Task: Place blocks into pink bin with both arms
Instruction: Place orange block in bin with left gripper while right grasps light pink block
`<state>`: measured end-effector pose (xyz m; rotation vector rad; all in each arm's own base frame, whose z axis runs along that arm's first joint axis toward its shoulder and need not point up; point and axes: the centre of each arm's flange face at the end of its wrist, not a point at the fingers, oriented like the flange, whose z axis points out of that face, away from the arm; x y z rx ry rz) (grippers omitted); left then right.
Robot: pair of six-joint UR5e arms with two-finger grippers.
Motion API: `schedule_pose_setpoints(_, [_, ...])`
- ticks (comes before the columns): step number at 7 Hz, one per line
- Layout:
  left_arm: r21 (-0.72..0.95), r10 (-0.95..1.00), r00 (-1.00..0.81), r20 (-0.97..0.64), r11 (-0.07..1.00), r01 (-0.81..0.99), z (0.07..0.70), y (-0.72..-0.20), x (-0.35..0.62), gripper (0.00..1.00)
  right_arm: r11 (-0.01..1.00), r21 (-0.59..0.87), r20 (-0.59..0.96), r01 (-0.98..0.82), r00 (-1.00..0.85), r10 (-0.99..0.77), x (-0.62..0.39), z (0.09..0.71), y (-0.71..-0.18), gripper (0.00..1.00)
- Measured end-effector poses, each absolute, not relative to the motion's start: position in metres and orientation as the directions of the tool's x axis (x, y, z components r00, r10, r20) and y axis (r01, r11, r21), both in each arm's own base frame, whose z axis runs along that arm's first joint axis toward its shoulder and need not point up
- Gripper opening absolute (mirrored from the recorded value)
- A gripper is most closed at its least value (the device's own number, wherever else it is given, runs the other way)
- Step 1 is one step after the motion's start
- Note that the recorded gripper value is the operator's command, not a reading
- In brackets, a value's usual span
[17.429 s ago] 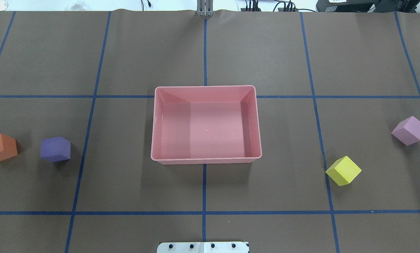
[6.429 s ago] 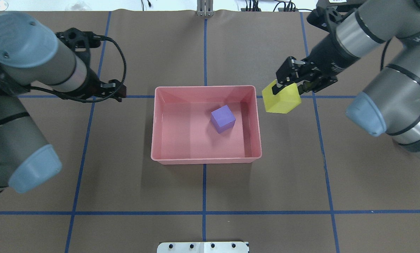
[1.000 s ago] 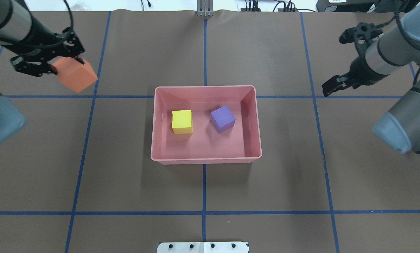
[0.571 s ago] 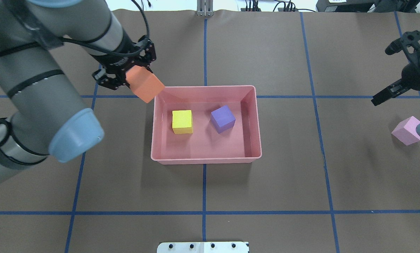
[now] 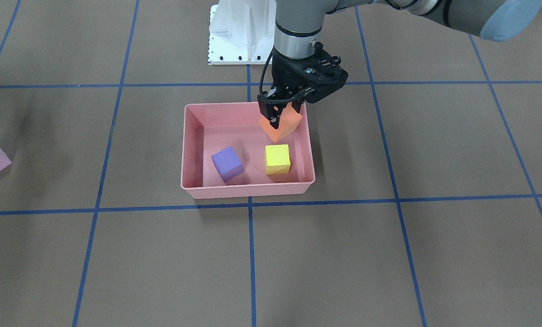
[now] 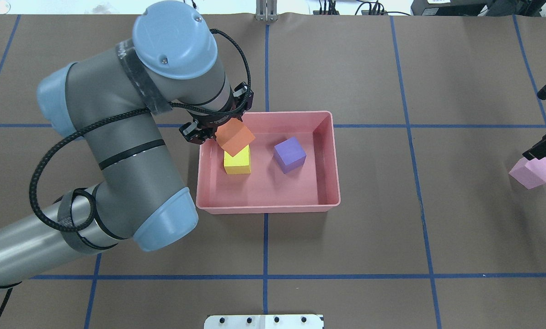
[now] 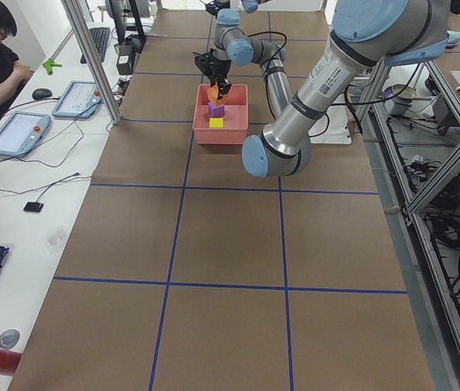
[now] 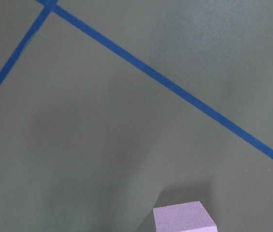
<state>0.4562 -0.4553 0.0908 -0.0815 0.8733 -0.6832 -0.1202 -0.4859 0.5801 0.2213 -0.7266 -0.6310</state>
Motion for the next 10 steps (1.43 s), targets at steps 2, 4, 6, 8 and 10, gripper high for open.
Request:
schedule_pose_setpoints(2, [-0.332, -0.582, 0.446, -0.680, 0.787, 0.520, 0.092, -0.443, 0.474, 0.00, 0.778, 0.412, 0.542, 0.475, 0.558, -0.628, -0.119, 0.628, -0.484, 0.99])
schedule_pose_setpoints(4, [-0.324, -0.573, 0.455, -0.681, 0.794, 0.515, 0.093, -0.434, 0.484, 0.00, 0.780, 0.405, 0.545, 0.478, 0.559, -0.625, -0.119, 0.650, -0.483, 0.99])
schedule_pose_setpoints(6, [-0.316, -0.568, 0.463, -0.681, 0.798, 0.514, 0.096, -0.430, 0.489, 0.00, 0.784, 0.401, 0.549, 0.474, 0.561, -0.620, -0.120, 0.652, -0.483, 0.99])
schedule_pose_setpoints(8, [-0.313, -0.567, 0.469, -0.677, 0.798, 0.514, 0.099, -0.430, 0.492, 0.00, 0.786, 0.399, 0.555, 0.472, 0.558, -0.617, -0.120, 0.652, -0.482, 0.99])
schedule_pose_setpoints(10, [-0.314, -0.569, 0.471, -0.674, 0.798, 0.515, 0.100, -0.430, 0.493, 0.00, 0.787, 0.399, 0.572, 0.470, 0.544, -0.614, -0.121, 0.653, -0.480, 0.99])
